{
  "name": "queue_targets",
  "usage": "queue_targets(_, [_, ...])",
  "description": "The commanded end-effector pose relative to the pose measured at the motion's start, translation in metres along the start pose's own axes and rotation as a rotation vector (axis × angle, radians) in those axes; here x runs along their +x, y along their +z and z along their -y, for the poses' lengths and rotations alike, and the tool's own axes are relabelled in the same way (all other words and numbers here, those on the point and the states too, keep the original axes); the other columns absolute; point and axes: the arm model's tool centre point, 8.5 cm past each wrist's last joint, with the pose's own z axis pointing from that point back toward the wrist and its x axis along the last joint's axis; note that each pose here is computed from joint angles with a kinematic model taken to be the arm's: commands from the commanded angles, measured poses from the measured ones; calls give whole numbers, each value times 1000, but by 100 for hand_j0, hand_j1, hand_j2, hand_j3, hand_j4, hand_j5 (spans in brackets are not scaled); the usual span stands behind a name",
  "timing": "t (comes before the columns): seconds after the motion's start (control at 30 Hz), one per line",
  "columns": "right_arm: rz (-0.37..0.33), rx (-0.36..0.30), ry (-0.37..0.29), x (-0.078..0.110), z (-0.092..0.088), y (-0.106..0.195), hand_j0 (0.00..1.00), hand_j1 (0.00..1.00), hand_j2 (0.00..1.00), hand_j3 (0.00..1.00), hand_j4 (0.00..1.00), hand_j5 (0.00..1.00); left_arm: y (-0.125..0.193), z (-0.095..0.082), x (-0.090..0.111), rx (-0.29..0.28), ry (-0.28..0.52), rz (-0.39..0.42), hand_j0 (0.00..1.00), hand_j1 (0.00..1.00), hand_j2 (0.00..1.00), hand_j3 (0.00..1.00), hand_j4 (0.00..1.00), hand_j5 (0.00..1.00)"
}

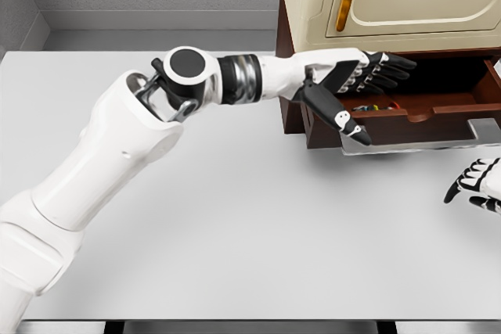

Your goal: Put the switch into the drawer with left arm, and close the drawer with right arm

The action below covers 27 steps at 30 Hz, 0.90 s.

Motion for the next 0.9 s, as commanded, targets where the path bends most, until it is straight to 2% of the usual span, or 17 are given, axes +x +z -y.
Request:
queue_targets(0.0, [-1, 4, 0, -2, 4, 1, 55, 55, 55, 55, 55, 55, 13, 10, 23, -21, -54, 57, 100, 100, 100, 100, 100, 100])
queue_targets(0.07, [1, 17, 10, -3, 9, 1, 55, 55, 55, 55, 55, 55, 47, 27, 40, -64, -116, 88, 100, 100, 100, 100, 100, 100])
queue_targets(0.1, [2, 23, 15, -3, 12, 1, 55, 55, 55, 55, 55, 55, 58, 26, 42, -75, -102, 104, 100, 100, 100, 100, 100, 100])
queue_targets(0.2, [9, 27, 21, -2, 17, 0, 55, 55, 55, 55, 55, 55, 74, 25, 48, -71, -197, 282, 100, 100, 100, 100, 100, 100])
queue_targets(0.23, [8, 24, 11, -3, 20, 0, 55, 55, 55, 55, 55, 55, 83, 27, 44, -94, -231, 324, 100, 100, 100, 100, 100, 100])
queue_targets(0.33, [12, 50, -25, -2, 18, 1, 55, 55, 55, 55, 55, 55, 135, 24, 32, -1, -402, 574, 100, 100, 100, 100, 100, 100])
queue_targets(0.4, [16, 63, -31, -2, 18, 0, 55, 55, 55, 55, 55, 55, 170, 24, 26, 58, -512, 688, 100, 100, 100, 100, 100, 100])
queue_targets(0.47, [22, 62, -32, 0, 18, 0, 54, 54, 54, 54, 54, 54, 194, 26, 16, 96, -567, 726, 100, 100, 100, 100, 100, 100])
queue_targets(0.53, [34, 59, -32, 4, 19, -3, 53, 53, 53, 53, 53, 53, 222, 25, -10, 156, -578, 616, 100, 100, 100, 100, 100, 100])
queue_targets(0.6, [42, 57, -22, 6, 22, -4, 53, 53, 53, 53, 53, 53, 262, 26, -49, 296, -655, 444, 100, 100, 100, 100, 100, 100])
queue_targets(0.63, [41, 56, -20, 6, 23, -4, 53, 53, 53, 53, 53, 53, 288, 26, -73, 375, -697, 315, 100, 100, 100, 100, 100, 100])
queue_targets(0.67, [41, 50, -13, 5, 26, -4, 53, 53, 53, 53, 53, 53, 312, 21, -97, 450, -684, 217, 100, 100, 100, 100, 100, 100])
queue_targets(0.73, [40, 45, -9, 5, 28, -4, 53, 53, 53, 53, 53, 53, 336, 10, -136, 532, -589, 128, 100, 100, 100, 100, 100, 100])
queue_targets(0.87, [46, 35, -1, 7, 32, -6, 53, 53, 53, 53, 53, 53, 363, 7, -203, 635, -422, 2, 100, 100, 100, 100, 100, 100])
